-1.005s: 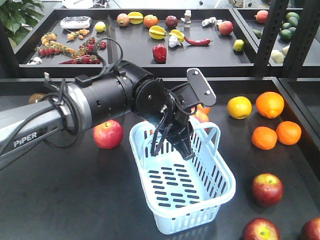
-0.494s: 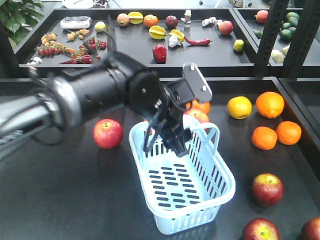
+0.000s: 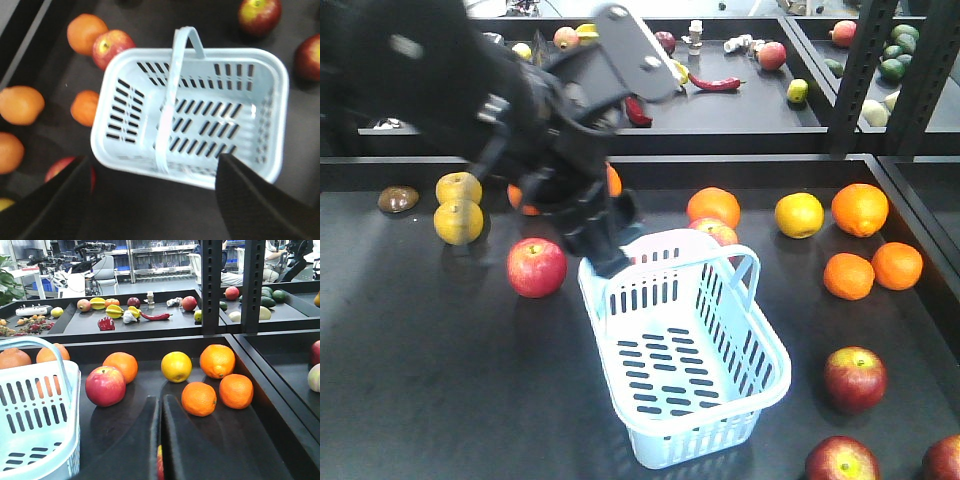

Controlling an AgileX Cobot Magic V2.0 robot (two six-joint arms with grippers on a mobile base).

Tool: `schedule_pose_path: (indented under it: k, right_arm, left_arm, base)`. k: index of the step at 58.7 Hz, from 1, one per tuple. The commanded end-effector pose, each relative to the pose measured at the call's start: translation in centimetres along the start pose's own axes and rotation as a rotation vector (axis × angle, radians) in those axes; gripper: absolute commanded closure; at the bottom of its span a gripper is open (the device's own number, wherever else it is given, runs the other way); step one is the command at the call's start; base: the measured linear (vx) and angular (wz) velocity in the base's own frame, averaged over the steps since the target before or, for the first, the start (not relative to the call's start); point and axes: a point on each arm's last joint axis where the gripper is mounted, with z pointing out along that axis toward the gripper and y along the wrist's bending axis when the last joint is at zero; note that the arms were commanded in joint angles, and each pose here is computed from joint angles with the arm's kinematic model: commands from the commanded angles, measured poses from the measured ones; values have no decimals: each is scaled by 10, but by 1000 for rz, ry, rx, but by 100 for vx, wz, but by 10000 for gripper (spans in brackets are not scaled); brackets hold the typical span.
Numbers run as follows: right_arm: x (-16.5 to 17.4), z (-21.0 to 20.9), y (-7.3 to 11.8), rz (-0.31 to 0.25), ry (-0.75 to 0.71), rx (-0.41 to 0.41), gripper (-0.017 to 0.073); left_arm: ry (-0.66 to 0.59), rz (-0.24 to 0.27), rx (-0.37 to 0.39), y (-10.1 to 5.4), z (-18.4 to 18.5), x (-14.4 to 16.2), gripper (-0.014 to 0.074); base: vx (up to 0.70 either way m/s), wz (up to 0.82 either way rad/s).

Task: Pick three apples into basket with both arms
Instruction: 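Open the left gripper, release the handle and lift the arm away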

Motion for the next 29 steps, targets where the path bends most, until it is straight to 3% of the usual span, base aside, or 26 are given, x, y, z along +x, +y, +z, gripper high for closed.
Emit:
schedule_pose_path:
  k: [1, 11, 16, 24, 29]
  right_arm:
    - [-2, 2, 1, -12, -42, -9, 564]
    - [-2, 2, 1, -12, -42, -9, 564]
    - [-2, 2, 1, -12, -42, -9, 564]
    - [-2, 2, 1, -12, -42, -9, 564]
    - [-2, 2, 1, -12, -42, -9, 564]
  left_arm:
    - [-61, -67, 34, -7, -48, 3, 147]
    - [-56, -121, 88, -19, -69, 21, 253]
    - [-37, -167, 96, -26, -74, 36, 370]
    - [-36, -190, 94, -41, -77, 70, 595]
    - [-84, -233, 95, -52, -76, 91, 601]
  base:
    - [0, 0]
    - [0, 0]
    - [0, 0]
    - [0, 0]
    - [0, 0]
